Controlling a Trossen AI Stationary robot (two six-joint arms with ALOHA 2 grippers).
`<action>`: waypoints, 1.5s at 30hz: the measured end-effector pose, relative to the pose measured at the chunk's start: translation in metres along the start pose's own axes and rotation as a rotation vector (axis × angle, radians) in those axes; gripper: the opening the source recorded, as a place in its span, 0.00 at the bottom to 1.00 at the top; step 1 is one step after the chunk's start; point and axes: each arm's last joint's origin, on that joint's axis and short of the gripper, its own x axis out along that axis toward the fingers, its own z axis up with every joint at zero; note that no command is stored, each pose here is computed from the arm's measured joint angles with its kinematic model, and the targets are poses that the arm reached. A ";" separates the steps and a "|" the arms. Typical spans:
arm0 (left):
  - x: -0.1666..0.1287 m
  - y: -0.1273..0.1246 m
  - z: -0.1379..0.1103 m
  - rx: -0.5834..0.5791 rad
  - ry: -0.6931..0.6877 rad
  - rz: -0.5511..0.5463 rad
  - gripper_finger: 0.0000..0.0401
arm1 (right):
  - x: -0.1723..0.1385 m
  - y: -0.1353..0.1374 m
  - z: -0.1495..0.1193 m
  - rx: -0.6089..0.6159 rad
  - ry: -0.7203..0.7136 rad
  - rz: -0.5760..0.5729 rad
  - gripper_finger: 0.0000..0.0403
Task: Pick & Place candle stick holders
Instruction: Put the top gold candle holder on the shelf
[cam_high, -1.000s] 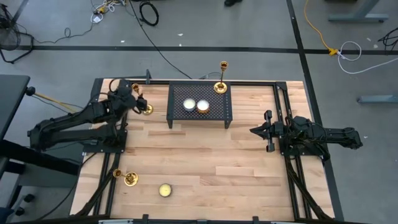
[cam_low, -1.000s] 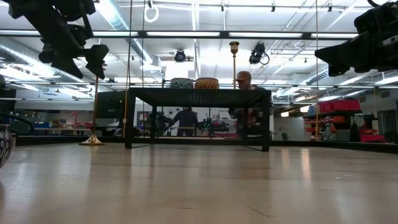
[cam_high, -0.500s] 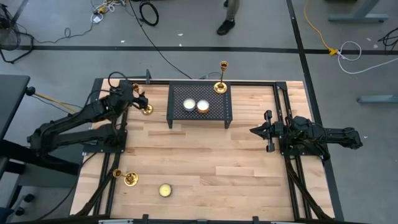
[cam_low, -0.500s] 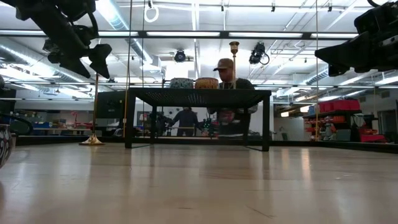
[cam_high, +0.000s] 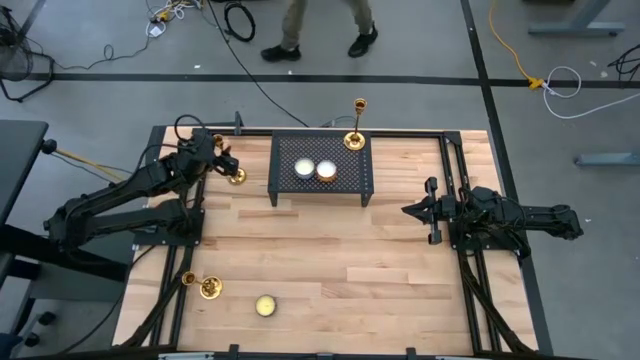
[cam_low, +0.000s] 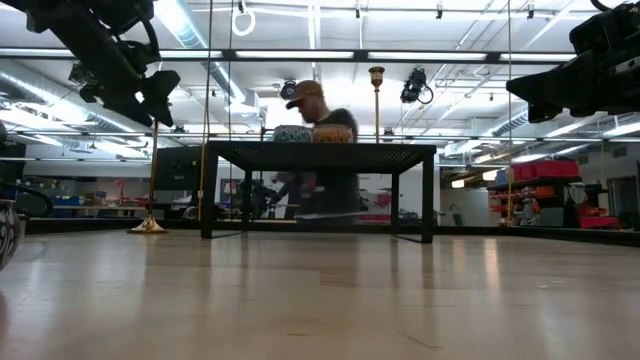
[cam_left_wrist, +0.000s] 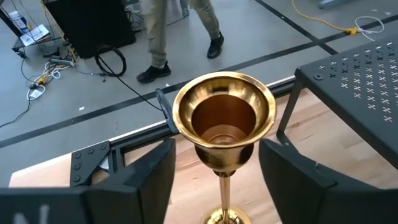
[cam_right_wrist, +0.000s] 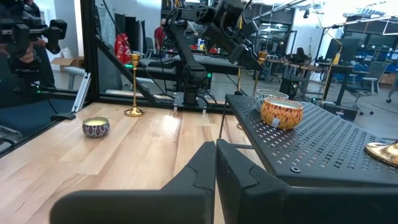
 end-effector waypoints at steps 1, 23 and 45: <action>0.000 0.000 0.000 0.000 0.000 0.000 0.56 | 0.000 0.000 0.000 0.000 0.000 0.000 0.03; 0.000 0.000 0.000 -0.002 0.000 0.001 0.16 | 0.000 0.000 0.000 0.000 0.000 0.000 0.03; 0.000 -0.002 0.005 -0.003 -0.047 -0.018 0.12 | 0.000 0.000 0.000 0.000 0.000 0.000 0.03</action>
